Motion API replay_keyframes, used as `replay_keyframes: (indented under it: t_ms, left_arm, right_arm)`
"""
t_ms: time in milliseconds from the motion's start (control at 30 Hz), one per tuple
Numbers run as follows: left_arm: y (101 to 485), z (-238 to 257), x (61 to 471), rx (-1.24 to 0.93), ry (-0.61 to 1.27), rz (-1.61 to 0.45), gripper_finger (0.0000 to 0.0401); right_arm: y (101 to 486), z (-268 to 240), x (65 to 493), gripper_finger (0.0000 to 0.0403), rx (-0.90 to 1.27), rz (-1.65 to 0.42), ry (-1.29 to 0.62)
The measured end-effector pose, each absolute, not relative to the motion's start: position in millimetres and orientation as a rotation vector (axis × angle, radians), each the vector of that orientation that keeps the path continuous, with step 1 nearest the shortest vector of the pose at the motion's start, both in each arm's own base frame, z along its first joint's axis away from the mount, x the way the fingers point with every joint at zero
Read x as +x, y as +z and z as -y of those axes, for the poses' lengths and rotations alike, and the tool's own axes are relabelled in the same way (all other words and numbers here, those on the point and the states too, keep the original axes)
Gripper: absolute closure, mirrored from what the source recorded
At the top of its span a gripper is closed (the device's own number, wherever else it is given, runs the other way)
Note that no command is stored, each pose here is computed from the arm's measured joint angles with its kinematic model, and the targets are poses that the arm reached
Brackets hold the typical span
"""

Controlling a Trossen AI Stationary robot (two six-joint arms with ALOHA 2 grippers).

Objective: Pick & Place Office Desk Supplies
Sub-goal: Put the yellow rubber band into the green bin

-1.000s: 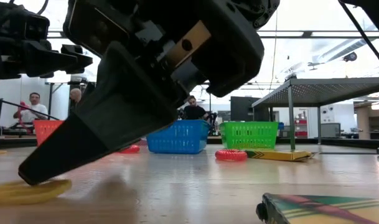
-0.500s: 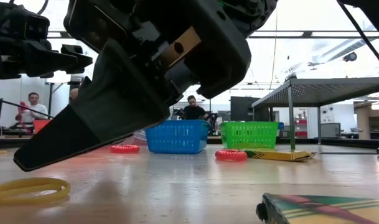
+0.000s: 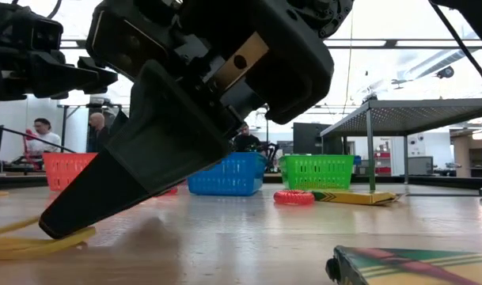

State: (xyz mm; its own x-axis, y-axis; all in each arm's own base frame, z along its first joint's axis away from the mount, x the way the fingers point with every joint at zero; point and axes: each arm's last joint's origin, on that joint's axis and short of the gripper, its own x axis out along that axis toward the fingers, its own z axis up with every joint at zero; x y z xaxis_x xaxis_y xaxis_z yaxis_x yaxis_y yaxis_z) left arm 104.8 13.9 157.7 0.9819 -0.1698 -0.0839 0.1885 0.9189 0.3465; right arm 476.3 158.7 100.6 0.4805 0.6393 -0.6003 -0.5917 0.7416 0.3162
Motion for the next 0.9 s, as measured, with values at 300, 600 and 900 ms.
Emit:
replay_keyframes:
  t_ms: [300, 600, 900]
  left_arm:
    - [158, -14, 105, 0.361, -0.184, -0.053, 0.0192]
    - [158, -14, 105, 0.361, -0.184, -0.053, 0.0192]
    - [158, -14, 105, 0.361, -0.184, -0.052, 0.0192]
  right_arm:
    - [99, -158, 474, 0.0335, 0.072, -0.793, 0.746]
    - [108, -149, 467, 0.0335, 0.046, -0.892, 0.695]
    - [119, -142, 456, 0.0335, -0.035, -0.996, 0.630]
